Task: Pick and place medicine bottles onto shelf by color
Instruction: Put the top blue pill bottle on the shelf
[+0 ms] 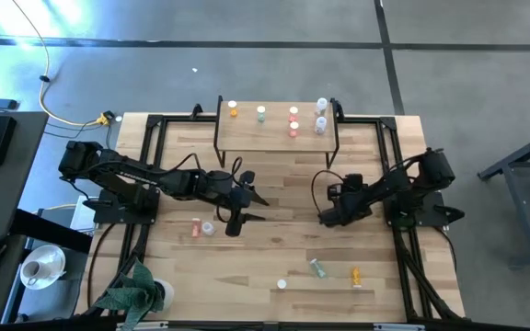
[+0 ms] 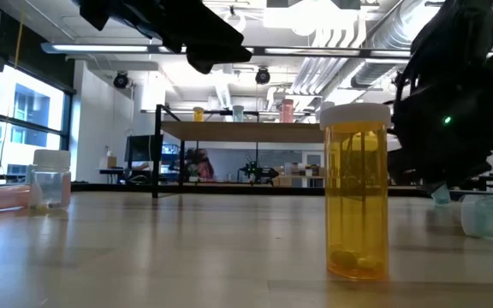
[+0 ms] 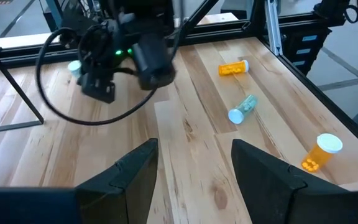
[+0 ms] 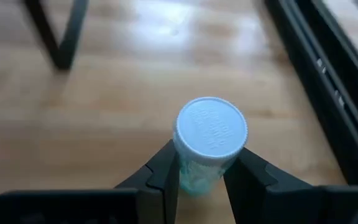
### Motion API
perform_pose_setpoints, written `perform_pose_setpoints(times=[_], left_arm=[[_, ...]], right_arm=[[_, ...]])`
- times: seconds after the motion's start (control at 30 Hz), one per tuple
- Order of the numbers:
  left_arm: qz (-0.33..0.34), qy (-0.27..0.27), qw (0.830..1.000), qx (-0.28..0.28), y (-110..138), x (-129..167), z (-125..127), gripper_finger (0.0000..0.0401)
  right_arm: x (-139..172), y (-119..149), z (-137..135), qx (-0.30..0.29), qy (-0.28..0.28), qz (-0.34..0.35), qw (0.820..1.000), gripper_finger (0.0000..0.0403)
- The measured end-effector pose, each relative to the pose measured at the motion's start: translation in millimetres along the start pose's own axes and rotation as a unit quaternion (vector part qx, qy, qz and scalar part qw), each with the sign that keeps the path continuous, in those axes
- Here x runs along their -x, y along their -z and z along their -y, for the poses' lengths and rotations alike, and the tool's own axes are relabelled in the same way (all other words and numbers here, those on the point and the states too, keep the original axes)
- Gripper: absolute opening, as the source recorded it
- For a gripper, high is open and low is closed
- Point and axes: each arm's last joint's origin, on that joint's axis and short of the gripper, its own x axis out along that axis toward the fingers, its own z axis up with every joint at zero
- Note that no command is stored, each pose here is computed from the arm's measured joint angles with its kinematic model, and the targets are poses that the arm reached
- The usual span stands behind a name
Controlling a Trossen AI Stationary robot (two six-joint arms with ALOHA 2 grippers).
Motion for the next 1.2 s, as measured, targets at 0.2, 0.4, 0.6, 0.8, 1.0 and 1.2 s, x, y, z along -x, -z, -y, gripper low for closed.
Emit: perform_pose_setpoints(times=[0.2,0.4,0.6,0.8,1.0,1.2], left_arm=[[-0.007,0.000,1.000,0.001,1.3,0.0,0.0,0.0193],[-0.029,-0.003,1.000,0.003,5.6,0.2,0.1,0.0193],[-0.054,-0.002,0.999,0.005,10.3,0.9,0.5,0.0193],[-0.079,0.000,0.997,0.007,10.7,11.4,1.0,0.0193],[-0.079,0.000,0.997,0.008,6.8,21.2,1.6,0.0193],[-0.079,0.000,0.997,0.003,6.7,21.4,1.6,0.0193]], right_arm=[[41.7,5.1,-3.0,0.045,-0.062,-0.039,0.996,0.0092],[83.3,-1.1,-12.7,0.091,-0.150,-0.039,0.984,0.0092],[112.2,-11.3,-27.8,0.157,-0.210,-0.022,0.965,0.0092],[132.9,-22.4,-43.0,0.250,-0.265,0.000,0.931,0.0092],[145.1,-34.5,-62.5,0.353,-0.329,0.021,0.875,0.0092],[146.6,-47.0,-85.7,0.436,-0.422,0.033,0.794,0.0092]])
